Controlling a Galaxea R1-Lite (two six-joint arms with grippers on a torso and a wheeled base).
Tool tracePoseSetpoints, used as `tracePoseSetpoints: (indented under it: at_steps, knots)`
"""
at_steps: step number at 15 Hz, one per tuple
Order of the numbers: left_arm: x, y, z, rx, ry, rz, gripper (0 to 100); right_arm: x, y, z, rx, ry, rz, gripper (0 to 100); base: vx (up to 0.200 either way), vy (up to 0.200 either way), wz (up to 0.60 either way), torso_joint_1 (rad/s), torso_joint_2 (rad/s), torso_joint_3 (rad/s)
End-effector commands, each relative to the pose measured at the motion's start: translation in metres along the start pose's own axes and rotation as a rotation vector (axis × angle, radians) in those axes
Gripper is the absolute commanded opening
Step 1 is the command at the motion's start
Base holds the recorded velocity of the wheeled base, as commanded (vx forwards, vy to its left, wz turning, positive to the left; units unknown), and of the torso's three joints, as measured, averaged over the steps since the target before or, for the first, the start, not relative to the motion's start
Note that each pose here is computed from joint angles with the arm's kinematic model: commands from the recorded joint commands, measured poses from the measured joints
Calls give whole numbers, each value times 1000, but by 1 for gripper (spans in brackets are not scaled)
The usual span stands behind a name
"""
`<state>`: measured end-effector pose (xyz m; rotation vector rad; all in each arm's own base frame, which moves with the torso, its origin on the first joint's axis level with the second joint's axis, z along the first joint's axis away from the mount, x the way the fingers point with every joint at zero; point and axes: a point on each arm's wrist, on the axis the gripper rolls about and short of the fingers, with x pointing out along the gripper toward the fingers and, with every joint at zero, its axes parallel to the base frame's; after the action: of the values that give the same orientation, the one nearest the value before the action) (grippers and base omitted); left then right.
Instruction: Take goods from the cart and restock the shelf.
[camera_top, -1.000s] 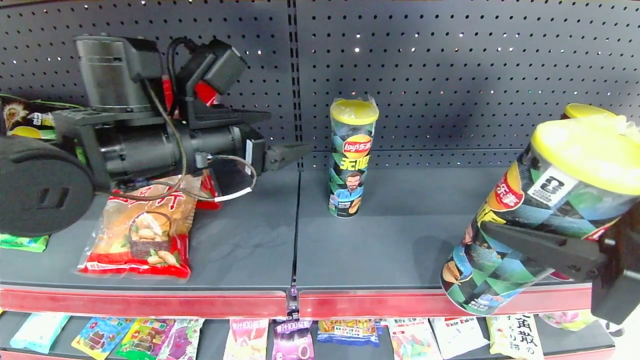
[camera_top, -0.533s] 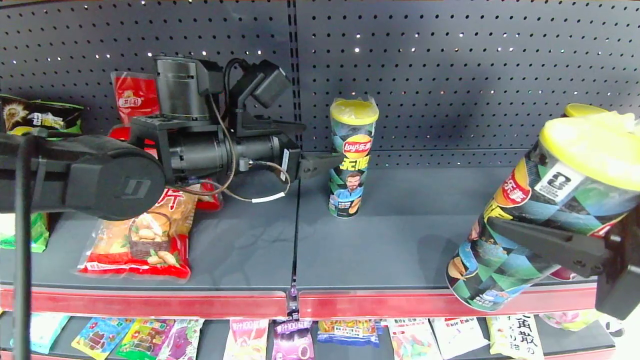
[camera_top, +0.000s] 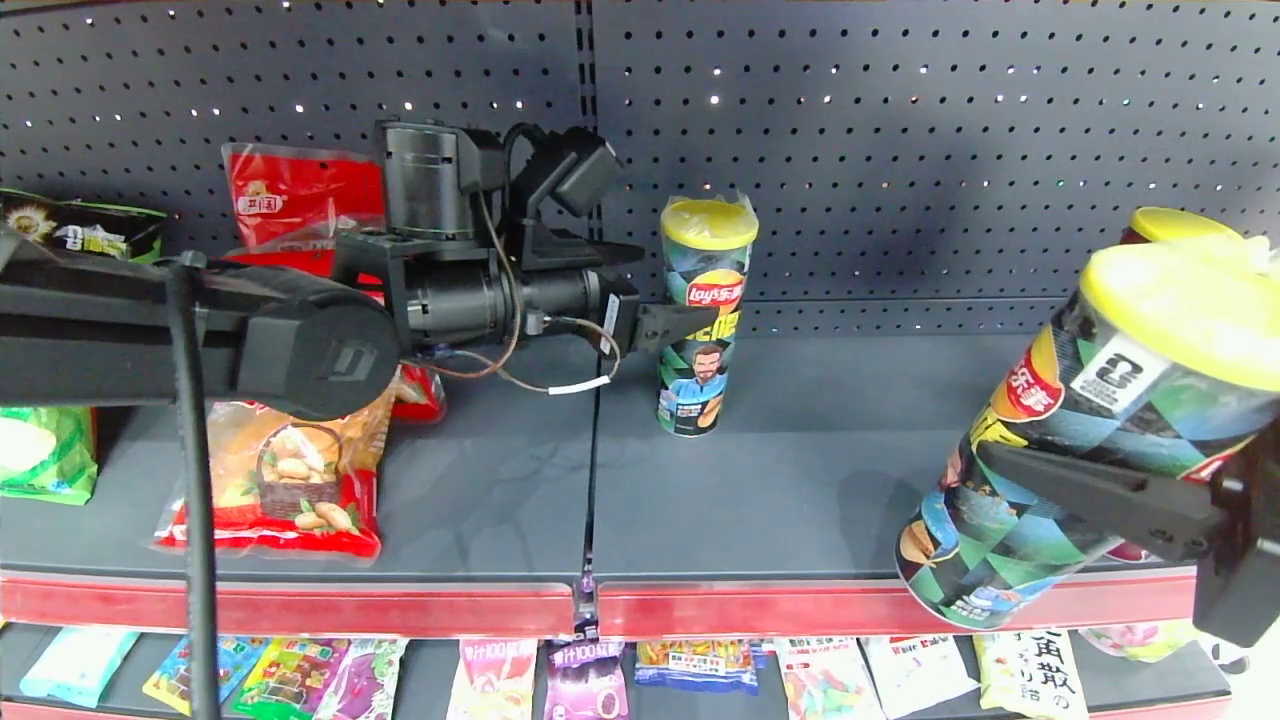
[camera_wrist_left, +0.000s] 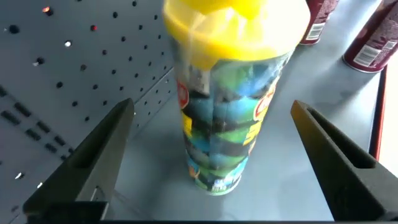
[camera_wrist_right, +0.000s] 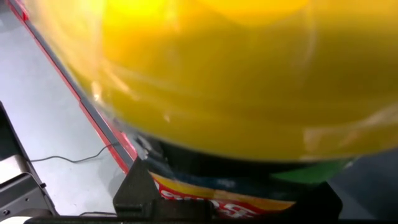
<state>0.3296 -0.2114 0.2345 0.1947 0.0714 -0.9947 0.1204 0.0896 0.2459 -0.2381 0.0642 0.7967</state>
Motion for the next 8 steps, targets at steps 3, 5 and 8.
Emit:
tracePoseSetpoints:
  at_steps: [3, 5, 8]
  knots:
    - [15, -2, -8, -5, 14, -19, 100, 1, -1, -1, 1, 4, -6, 0, 0, 0, 0, 0, 0, 0]
    - [20, -1, -12, -8, 20, -23, 100, 0, -2, -1, 2, 7, -12, 0, 0, 0, 0, 0, 0, 0]
    - [31, 2, -14, -3, 10, -24, 0, 0, -2, -1, 2, 7, -12, 0, 0, 0, 0, 0, 0, 0]
